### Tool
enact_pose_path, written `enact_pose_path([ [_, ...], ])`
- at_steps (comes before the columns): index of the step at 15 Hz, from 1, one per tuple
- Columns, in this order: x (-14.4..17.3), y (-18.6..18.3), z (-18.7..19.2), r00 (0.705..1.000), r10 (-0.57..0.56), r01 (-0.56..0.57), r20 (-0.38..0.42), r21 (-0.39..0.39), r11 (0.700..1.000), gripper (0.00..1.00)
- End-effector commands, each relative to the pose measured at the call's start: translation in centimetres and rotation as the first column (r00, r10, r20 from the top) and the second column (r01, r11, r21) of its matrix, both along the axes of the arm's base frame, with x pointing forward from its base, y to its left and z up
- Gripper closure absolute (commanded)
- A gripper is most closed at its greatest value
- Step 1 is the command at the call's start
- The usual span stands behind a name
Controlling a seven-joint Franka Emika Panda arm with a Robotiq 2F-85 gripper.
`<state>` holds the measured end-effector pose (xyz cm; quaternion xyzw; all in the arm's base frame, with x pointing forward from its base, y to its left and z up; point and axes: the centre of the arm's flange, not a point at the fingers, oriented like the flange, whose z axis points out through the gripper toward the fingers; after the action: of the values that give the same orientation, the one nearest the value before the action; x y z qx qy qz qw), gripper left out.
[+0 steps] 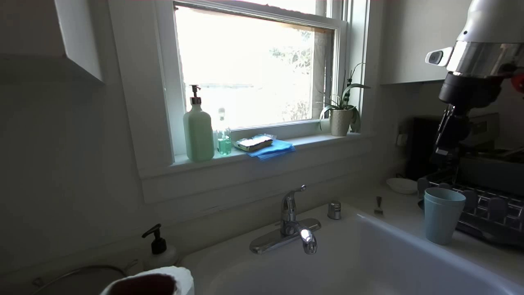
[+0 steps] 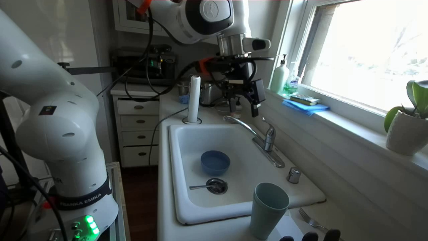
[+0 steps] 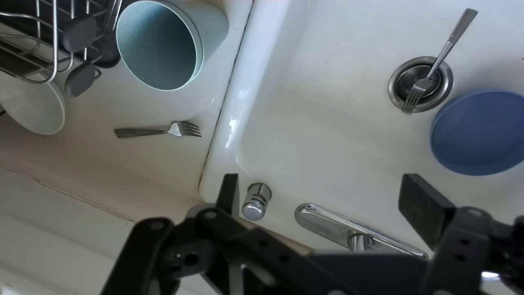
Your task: Remove the paper towel roll directly on the counter
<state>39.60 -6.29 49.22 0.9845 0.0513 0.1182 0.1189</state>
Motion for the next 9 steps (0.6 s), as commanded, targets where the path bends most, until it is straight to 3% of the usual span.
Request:
enact_pose_path([
  [1,1.5,0.4,0.0,0.999,0.042,-0.042,0.01,-0.003,0.999,0.0],
  [3,3.8,1.6,0.6,0.993,0.115,-0.114,0.036,-0.018,0.993,0.0],
  [6,8.0,5.3,2.5,0.959,0.253,-0.251,0.126,-0.025,0.968,0.0],
  [9,11.2,9.4,4.0,0.91,0.359,-0.376,0.206,0.052,0.925,0.0],
])
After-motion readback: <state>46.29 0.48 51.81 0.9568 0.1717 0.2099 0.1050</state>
